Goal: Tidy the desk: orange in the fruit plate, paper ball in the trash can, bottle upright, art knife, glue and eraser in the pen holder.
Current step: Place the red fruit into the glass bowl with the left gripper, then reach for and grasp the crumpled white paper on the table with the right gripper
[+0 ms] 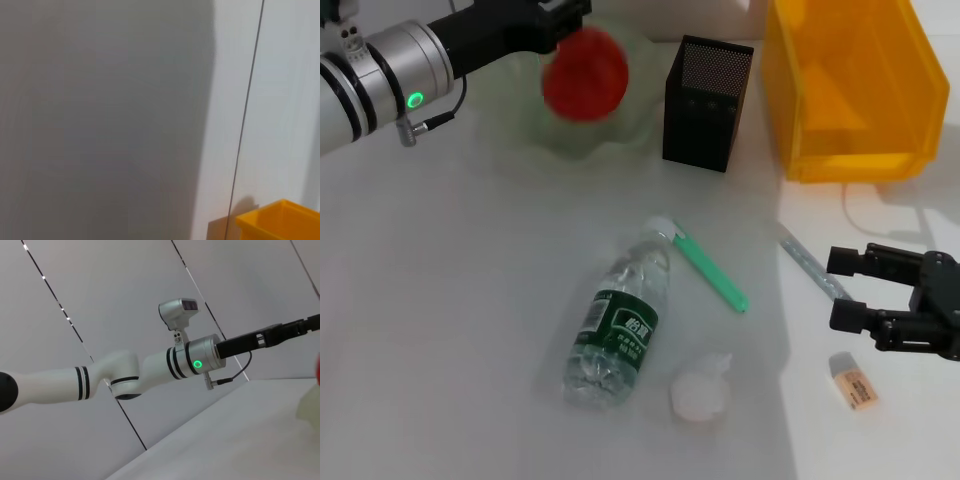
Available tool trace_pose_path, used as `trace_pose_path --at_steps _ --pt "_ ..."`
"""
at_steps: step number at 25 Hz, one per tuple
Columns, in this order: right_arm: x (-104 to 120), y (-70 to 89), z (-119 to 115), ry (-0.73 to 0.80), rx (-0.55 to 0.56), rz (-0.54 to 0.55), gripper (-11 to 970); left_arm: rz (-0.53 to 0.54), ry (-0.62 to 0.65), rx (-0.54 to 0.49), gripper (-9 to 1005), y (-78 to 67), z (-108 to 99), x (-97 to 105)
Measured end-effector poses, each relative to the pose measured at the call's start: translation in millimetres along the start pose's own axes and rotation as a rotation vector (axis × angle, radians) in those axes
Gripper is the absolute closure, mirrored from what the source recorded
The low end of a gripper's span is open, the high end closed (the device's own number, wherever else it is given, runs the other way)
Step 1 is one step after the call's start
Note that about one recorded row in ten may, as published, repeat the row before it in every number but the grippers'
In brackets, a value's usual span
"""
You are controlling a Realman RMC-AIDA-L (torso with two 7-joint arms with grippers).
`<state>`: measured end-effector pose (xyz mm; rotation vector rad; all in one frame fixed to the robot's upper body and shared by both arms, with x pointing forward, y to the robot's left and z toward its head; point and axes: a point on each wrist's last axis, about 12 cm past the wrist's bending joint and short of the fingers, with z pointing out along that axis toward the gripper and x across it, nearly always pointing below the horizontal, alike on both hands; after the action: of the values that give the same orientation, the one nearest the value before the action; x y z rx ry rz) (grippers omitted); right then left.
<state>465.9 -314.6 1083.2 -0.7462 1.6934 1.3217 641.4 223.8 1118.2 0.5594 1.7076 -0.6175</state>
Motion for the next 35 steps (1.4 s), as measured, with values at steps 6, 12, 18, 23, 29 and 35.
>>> trace_pose_path --at_steps 6,12,18,23,29,35 --pt "0.9 -1.3 0.8 0.000 0.009 0.004 119 -0.043 -0.062 0.009 465 1.5 -15.2 5.3" --pt "-2.5 -1.5 0.1 -0.009 0.004 0.003 119 -0.049 -0.122 0.127 334 -5.1 -45.1 11.2" --pt "-39.6 -0.3 -28.1 0.085 0.041 0.035 119 0.052 -0.007 0.345 178 -9.9 -99.7 25.3" --pt "-105.7 20.0 -50.5 0.258 0.191 0.005 119 0.054 0.105 0.458 150 -11.3 -126.2 34.8" --pt "-179.9 56.7 -3.4 0.598 0.381 -0.134 119 0.018 0.209 0.460 150 -11.3 -134.7 47.6" --pt "-187.1 49.0 48.1 0.824 0.485 -0.122 119 0.010 0.216 0.451 150 -12.7 -134.3 51.1"
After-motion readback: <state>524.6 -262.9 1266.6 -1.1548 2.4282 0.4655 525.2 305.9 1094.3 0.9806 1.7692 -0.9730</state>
